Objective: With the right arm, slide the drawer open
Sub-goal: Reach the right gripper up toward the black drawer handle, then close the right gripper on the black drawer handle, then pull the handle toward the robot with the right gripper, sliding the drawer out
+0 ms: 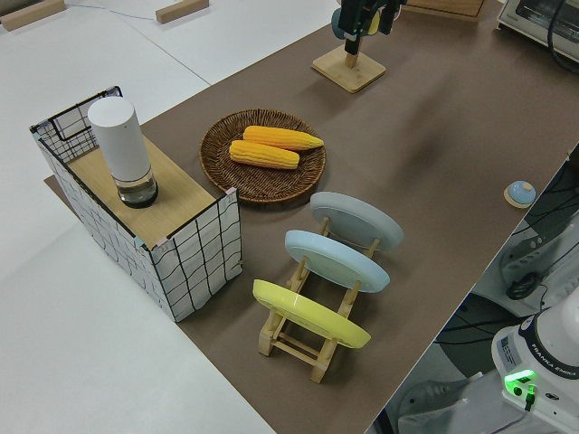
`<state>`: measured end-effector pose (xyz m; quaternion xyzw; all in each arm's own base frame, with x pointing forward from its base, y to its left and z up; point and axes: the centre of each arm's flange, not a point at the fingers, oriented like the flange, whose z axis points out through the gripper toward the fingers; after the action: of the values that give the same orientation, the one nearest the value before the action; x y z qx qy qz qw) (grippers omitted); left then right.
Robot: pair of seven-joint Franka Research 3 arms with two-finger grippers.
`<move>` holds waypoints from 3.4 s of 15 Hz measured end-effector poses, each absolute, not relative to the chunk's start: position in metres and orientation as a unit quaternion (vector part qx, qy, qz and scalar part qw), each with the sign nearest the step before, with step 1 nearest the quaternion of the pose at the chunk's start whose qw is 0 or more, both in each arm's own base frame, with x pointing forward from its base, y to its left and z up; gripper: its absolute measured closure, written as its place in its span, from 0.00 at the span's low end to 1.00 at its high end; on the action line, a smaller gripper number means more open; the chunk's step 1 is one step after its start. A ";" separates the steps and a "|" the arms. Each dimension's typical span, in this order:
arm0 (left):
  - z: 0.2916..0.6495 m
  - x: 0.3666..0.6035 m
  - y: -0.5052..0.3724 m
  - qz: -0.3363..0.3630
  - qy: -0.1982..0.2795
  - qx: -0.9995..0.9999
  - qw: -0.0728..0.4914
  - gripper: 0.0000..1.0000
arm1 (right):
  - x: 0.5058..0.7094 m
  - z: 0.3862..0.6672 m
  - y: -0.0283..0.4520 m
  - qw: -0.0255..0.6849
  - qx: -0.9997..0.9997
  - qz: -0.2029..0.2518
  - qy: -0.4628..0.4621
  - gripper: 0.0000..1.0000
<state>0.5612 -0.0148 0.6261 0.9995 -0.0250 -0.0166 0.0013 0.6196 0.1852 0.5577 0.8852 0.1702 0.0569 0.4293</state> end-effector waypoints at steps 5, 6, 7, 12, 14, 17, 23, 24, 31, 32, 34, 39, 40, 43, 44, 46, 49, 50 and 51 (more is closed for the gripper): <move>0.626 0.561 -0.015 -0.017 -0.025 1.000 0.001 0.00 | 0.638 0.507 0.191 0.534 0.813 0.089 0.214 0.01; 0.626 0.561 -0.015 -0.017 -0.025 1.000 0.001 0.00 | 0.641 0.495 0.188 0.549 0.802 0.095 0.214 0.01; 0.626 0.561 -0.015 -0.017 -0.025 1.000 0.001 0.00 | 0.643 0.486 0.185 0.561 0.793 0.098 0.213 0.01; 0.626 0.561 -0.015 -0.017 -0.025 1.000 0.001 0.00 | 0.659 0.444 0.165 0.611 0.758 0.111 0.198 0.01; 0.626 0.561 -0.015 -0.017 -0.025 1.000 0.001 0.00 | 0.665 0.427 0.153 0.641 0.733 0.124 0.192 0.01; 0.626 0.561 -0.015 -0.017 -0.025 1.000 0.001 0.00 | 0.673 0.405 0.139 0.668 0.706 0.136 0.193 0.01; 0.626 0.561 -0.015 -0.017 -0.025 1.000 0.001 0.00 | 0.684 0.400 0.115 0.678 0.692 0.149 0.197 0.02; 0.626 0.561 -0.015 -0.017 -0.025 1.000 0.001 0.00 | 0.685 0.400 0.112 0.677 0.692 0.150 0.199 0.02; 0.626 0.561 -0.015 -0.017 -0.025 1.000 0.001 0.00 | 0.690 0.399 0.096 0.676 0.693 0.151 0.202 0.46; 0.626 0.561 -0.015 -0.017 -0.025 1.000 0.001 0.00 | 0.691 0.399 0.095 0.675 0.693 0.153 0.204 0.56; 0.626 0.561 -0.015 -0.017 -0.025 1.000 0.001 0.00 | 0.691 0.401 0.095 0.675 0.691 0.157 0.206 0.73; 0.626 0.561 -0.015 -0.017 -0.025 1.000 0.001 0.00 | 0.691 0.400 0.095 0.675 0.690 0.159 0.205 0.74; 0.626 0.561 -0.015 -0.017 -0.025 1.000 0.001 0.00 | 0.691 0.400 0.095 0.675 0.690 0.159 0.206 0.74; 0.626 0.561 -0.015 -0.017 -0.025 1.000 0.001 0.00 | 0.691 0.400 0.095 0.675 0.690 0.159 0.205 0.74; 0.626 0.561 -0.015 -0.017 -0.025 1.000 0.001 0.00 | 0.691 0.399 0.096 0.674 0.691 0.160 0.206 0.69; 0.626 0.561 -0.015 -0.017 -0.025 1.000 0.001 0.00 | 0.690 0.399 0.099 0.673 0.691 0.162 0.209 0.56; 0.626 0.561 -0.015 -0.017 -0.025 1.000 0.001 0.00 | 0.690 0.398 0.103 0.671 0.691 0.164 0.212 0.60; 0.626 0.561 -0.015 -0.017 -0.025 1.000 0.001 0.00 | 0.690 0.398 0.104 0.671 0.691 0.164 0.212 0.65; 0.626 0.561 -0.015 -0.017 -0.025 1.000 0.001 0.00 | 0.690 0.398 0.104 0.671 0.691 0.164 0.212 0.75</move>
<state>0.5612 -0.0148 0.6261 0.9995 -0.0250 -0.0166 0.0013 0.6897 0.1041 0.3981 0.6912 0.2125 0.1644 0.6709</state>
